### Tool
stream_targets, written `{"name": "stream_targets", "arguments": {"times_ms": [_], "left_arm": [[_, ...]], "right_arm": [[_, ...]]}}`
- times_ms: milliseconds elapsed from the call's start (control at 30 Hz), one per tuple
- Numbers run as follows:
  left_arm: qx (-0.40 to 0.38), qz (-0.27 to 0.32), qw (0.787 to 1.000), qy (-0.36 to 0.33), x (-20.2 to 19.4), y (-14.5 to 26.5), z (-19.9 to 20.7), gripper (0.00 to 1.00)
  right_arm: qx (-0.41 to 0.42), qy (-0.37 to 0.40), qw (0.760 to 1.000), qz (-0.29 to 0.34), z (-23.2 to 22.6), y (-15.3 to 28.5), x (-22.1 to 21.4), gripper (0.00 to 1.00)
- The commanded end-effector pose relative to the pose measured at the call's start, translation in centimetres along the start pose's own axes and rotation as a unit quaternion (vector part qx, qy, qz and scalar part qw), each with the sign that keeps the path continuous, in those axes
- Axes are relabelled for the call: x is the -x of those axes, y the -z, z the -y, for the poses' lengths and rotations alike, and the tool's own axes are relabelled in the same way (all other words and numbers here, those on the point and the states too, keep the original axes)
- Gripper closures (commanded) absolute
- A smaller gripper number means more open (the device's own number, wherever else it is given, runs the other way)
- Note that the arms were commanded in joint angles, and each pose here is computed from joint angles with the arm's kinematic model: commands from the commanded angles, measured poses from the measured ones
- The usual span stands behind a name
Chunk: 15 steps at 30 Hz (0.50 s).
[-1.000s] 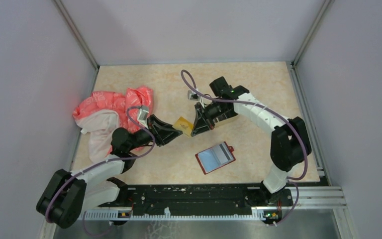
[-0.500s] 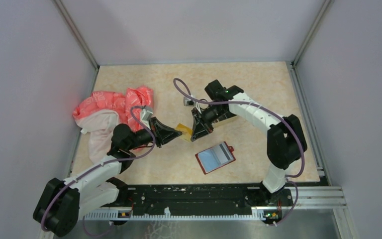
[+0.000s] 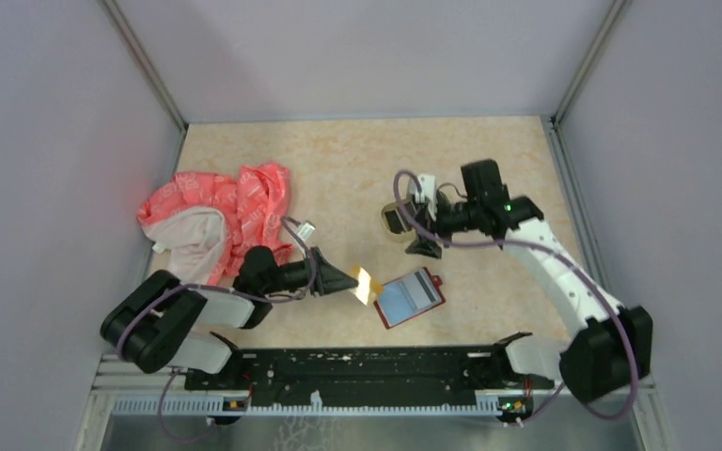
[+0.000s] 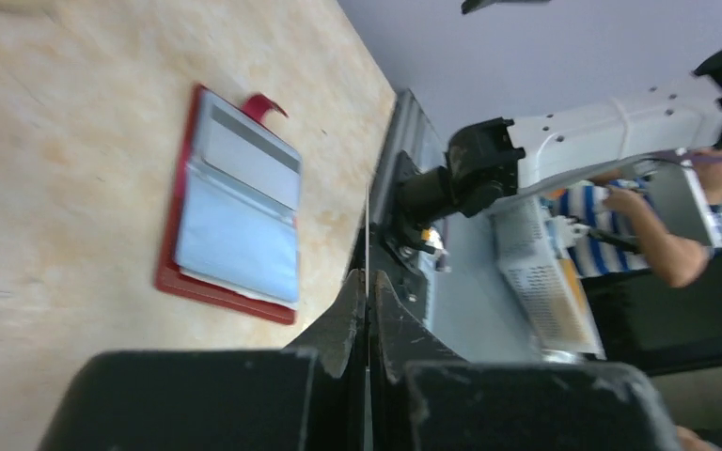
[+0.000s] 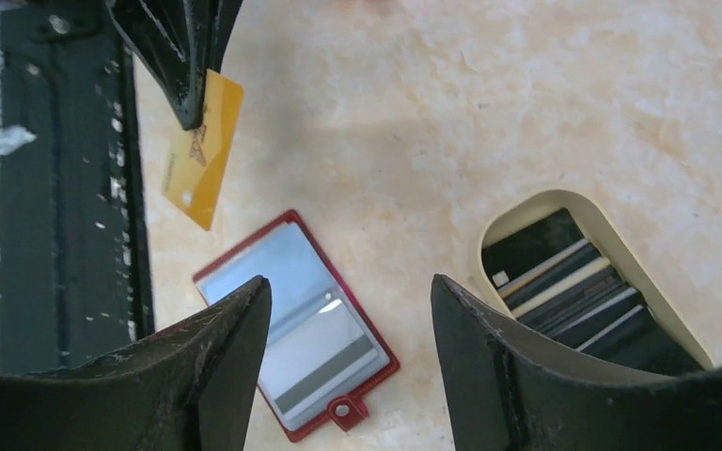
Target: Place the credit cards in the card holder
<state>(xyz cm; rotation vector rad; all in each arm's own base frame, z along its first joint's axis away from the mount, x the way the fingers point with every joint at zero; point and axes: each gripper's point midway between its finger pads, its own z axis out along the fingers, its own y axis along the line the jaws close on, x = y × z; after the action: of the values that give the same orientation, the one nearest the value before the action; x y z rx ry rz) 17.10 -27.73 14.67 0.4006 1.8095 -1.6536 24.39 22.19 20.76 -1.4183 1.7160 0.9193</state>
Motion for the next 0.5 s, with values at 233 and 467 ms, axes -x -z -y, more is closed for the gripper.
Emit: {"name": "stream_targets", "arguments": {"times_ms": [233, 467], "left_arm": [[-0.059, -0.010, 0.994, 0.093, -2.5, -5.4, 0.7, 1.00], [-0.050, -0.017, 0.988, 0.146, -4.6, -6.5, -0.7, 1.00]], "right_arm": [[-0.105, 0.030, 0.992, -0.062, 2.4, 0.9, -6.7, 0.36], [-0.049, -0.024, 0.989, -0.139, 2.0, 0.5, -9.6, 0.37]]}}
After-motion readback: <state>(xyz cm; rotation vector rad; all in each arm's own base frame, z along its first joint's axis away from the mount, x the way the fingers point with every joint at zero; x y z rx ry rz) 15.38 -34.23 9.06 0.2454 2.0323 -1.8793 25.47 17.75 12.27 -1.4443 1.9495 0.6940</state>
